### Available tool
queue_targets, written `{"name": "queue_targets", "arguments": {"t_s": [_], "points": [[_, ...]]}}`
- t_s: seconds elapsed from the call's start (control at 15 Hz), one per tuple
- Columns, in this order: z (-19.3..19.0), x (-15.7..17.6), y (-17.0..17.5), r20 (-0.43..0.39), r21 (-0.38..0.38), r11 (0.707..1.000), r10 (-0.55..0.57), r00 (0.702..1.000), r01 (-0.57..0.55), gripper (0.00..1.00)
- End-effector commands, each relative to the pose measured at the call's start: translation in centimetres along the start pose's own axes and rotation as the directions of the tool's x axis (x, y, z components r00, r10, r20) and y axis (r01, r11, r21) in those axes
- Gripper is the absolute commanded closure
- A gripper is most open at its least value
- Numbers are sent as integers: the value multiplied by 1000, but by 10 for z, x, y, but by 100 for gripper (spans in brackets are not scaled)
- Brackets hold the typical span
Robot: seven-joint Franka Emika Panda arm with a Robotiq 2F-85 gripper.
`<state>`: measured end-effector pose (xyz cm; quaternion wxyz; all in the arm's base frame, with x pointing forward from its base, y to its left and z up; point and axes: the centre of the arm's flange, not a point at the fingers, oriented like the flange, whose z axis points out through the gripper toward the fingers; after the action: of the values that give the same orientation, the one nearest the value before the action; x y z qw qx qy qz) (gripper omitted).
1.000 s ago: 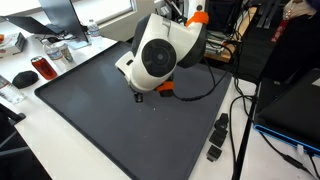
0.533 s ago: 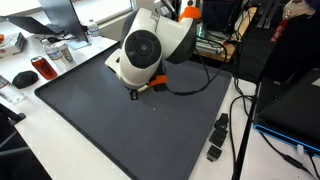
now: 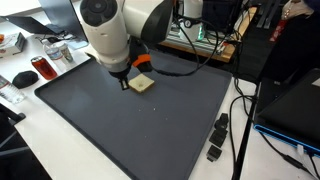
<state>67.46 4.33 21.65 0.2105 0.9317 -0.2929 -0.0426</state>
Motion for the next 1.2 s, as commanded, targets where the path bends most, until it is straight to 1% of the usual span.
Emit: {"name": "queue_targets", "arguments": {"t_s": [0.0, 0.07, 0.27, 0.4, 0.6, 0.73, 0.8, 1.0, 1.07, 1.13], "points": [[-3, -2, 37, 78, 140, 986, -98, 992, 86, 95], [-2, 0, 43, 89, 167, 980, -121, 989, 105, 95], [2, 8, 63, 112, 265, 951, -194, 975, 159, 95], [7, 15, 73, 123, 316, 931, -232, 965, 183, 95], [18, 24, 89, 137, 398, 890, -297, 945, 222, 95], [25, 28, 99, 128, 450, 858, -338, 933, 249, 95], [29, 31, 103, 124, 462, 851, -340, 932, 248, 95], [42, 34, 121, 98, 522, 811, -367, 925, 266, 95], [47, 34, 126, 87, 542, 795, -375, 923, 272, 95], [53, 34, 132, 70, 569, 773, -387, 919, 281, 95]]}}
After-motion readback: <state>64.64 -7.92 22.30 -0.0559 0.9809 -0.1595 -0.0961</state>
